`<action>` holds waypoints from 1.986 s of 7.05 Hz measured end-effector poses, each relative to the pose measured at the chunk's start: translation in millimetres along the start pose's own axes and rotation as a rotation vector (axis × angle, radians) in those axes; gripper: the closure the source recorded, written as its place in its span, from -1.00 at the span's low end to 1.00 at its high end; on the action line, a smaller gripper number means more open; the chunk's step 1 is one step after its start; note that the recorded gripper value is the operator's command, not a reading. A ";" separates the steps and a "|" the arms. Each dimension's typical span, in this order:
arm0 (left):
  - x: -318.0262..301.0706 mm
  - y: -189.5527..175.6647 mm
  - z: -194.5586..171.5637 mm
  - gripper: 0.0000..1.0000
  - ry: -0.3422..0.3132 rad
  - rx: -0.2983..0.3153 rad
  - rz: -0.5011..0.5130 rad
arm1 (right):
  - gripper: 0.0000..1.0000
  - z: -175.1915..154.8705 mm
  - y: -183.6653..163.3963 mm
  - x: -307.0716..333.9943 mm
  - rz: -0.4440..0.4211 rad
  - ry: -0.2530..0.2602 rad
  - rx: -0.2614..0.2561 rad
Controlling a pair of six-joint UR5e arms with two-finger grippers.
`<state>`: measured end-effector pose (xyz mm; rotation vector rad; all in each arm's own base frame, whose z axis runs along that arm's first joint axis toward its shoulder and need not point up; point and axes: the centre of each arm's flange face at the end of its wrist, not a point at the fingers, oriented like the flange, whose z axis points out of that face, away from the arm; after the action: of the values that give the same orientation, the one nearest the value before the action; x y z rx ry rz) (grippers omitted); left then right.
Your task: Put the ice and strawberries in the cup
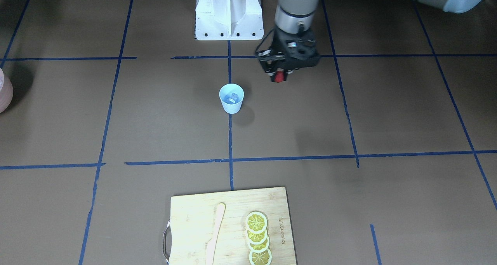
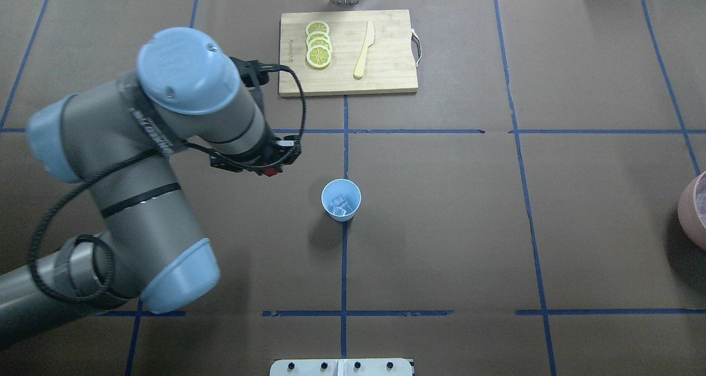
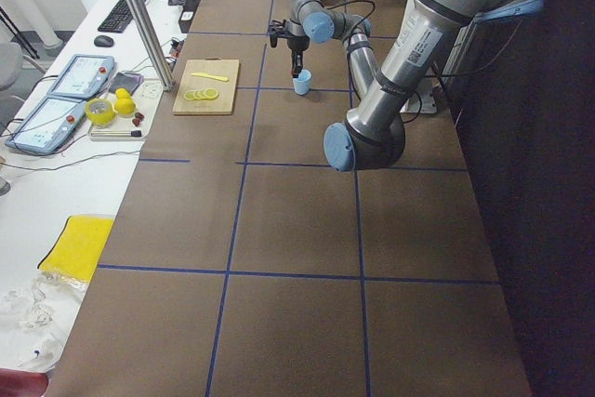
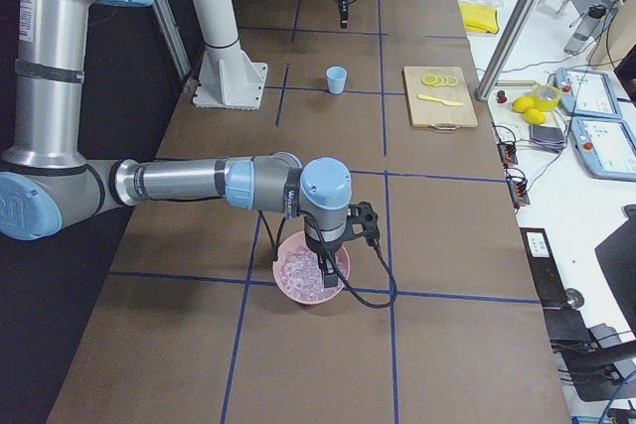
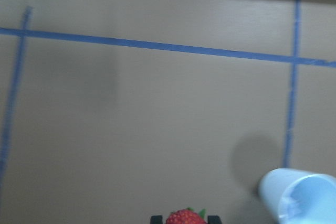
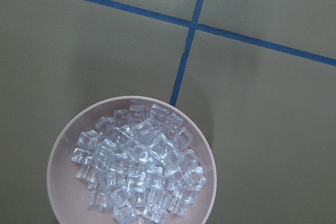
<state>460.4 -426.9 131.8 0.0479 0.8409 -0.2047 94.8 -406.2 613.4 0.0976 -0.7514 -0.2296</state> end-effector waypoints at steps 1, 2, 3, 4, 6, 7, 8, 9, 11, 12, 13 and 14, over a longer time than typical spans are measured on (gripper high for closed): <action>37.9 5.0 9.5 0.89 -0.008 0.005 -0.039 | -0.98 -0.1 0.1 0.1 0.001 0.000 0.000; 65.2 10.2 18.1 0.81 -0.014 0.006 -0.063 | -0.98 -0.1 0.2 0.2 0.001 0.000 0.000; 80.3 17.4 26.3 0.56 -0.018 0.008 -0.071 | -0.98 -0.1 0.1 0.2 0.001 0.000 0.000; 87.4 24.8 32.8 0.19 -0.020 0.008 -0.072 | -0.98 0.2 0.2 0.4 0.000 0.000 0.000; 90.0 29.5 38.0 -0.83 -0.024 0.006 -0.074 | -0.98 0.0 0.1 0.3 0.000 0.000 0.000; 89.3 29.7 39.1 -1.00 -0.026 0.006 -0.074 | -0.98 -0.1 0.1 0.1 -0.001 0.000 0.001; 89.1 29.9 39.5 -1.00 -0.027 0.006 -0.072 | -0.98 -0.3 -0.1 0.1 -0.001 0.000 0.001; 88.8 30.2 38.8 -1.00 -0.025 0.006 -0.068 | -0.98 -0.4 -0.3 0.0 -0.001 0.000 0.001; 73.2 30.1 40.8 -1.00 -0.030 0.004 -0.010 | -0.98 -0.3 0.0 0.1 -0.001 0.000 0.001; 46.1 26.9 41.9 -1.00 -0.038 0.008 0.052 | -0.99 -0.2 0.0 0.1 -0.001 0.000 0.001; -1.0 18.8 36.0 -1.00 -0.047 0.021 0.152 | -0.98 0.6 1.2 0.4 0.000 -0.001 -0.001; -53.4 5.1 26.4 -1.00 -0.059 0.023 0.248 | -0.98 1.6 2.8 0.8 0.002 -0.002 -0.003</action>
<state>446.3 -416.5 189.0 0.1657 0.7663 0.0175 94.8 -403.7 615.6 0.0940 -0.7527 -0.2292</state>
